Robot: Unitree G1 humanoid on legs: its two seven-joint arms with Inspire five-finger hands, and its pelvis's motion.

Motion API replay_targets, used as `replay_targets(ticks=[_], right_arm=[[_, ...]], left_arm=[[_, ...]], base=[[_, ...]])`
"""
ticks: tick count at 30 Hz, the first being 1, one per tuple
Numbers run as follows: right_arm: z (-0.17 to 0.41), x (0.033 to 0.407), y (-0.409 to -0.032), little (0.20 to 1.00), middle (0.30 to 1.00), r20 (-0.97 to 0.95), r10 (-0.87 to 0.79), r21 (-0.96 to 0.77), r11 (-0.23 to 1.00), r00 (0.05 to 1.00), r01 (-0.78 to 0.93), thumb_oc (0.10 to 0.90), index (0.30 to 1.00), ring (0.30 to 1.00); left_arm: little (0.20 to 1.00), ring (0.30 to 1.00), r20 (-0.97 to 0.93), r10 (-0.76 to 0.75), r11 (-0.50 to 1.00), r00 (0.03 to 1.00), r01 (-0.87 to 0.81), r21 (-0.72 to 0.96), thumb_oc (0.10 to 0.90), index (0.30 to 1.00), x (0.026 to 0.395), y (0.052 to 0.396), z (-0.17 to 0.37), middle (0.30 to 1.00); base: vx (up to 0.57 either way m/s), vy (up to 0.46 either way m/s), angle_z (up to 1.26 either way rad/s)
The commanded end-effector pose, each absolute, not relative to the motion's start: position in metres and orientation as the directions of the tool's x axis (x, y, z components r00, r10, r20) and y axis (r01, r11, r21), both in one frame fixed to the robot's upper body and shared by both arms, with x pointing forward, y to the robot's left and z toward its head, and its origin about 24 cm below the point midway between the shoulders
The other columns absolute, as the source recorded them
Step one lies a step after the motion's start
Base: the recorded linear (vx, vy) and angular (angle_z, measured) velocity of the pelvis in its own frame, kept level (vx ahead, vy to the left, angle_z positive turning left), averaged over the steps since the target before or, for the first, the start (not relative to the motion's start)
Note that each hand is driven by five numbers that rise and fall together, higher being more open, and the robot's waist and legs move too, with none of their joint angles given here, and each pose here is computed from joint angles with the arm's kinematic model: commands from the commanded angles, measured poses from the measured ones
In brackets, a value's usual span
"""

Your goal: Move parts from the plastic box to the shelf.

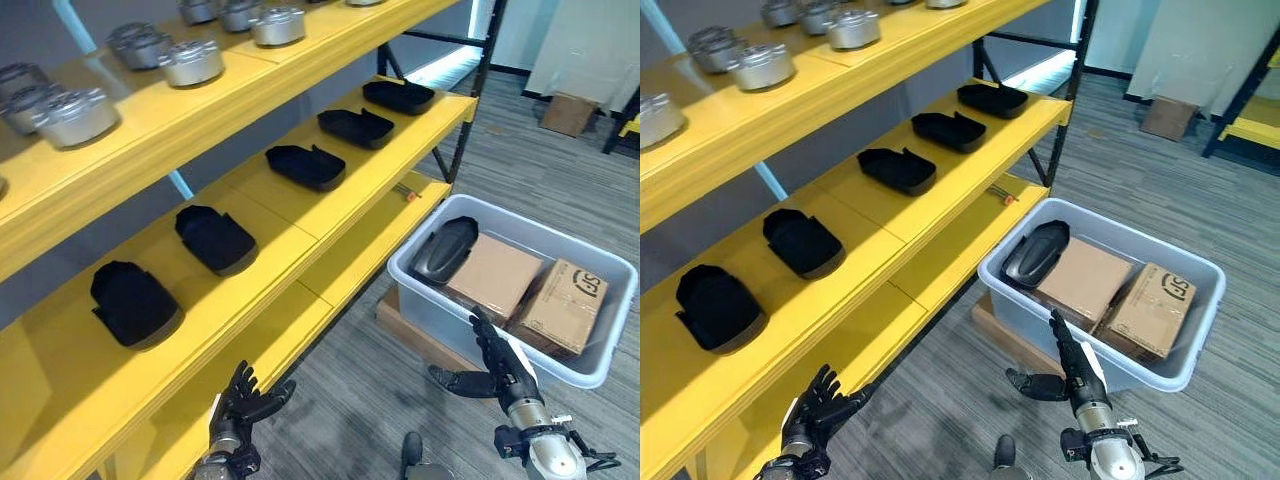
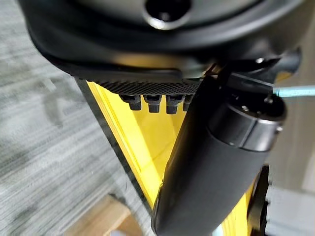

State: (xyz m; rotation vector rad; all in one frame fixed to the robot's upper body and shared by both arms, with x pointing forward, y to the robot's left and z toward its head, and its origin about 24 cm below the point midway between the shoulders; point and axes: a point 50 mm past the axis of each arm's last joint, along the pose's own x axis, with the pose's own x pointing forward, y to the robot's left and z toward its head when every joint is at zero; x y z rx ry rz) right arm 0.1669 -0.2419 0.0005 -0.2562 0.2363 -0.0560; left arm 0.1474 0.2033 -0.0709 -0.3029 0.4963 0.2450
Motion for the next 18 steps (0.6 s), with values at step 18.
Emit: replay_targets(ticks=[18], right_arm=[[0.045,0.197,-0.254,1.000,1.000,0.051,-0.102,-0.319,0.941,0.993,0.113,0.900,1.000,1.000]], left_arm=[[1.000,1.000,-0.254,0.344,0.907,0.904,-0.389,-0.159,0.900,1.000,0.174,0.245,-0.028,1.000]], base=[[0.09,-0.110,-0.46]])
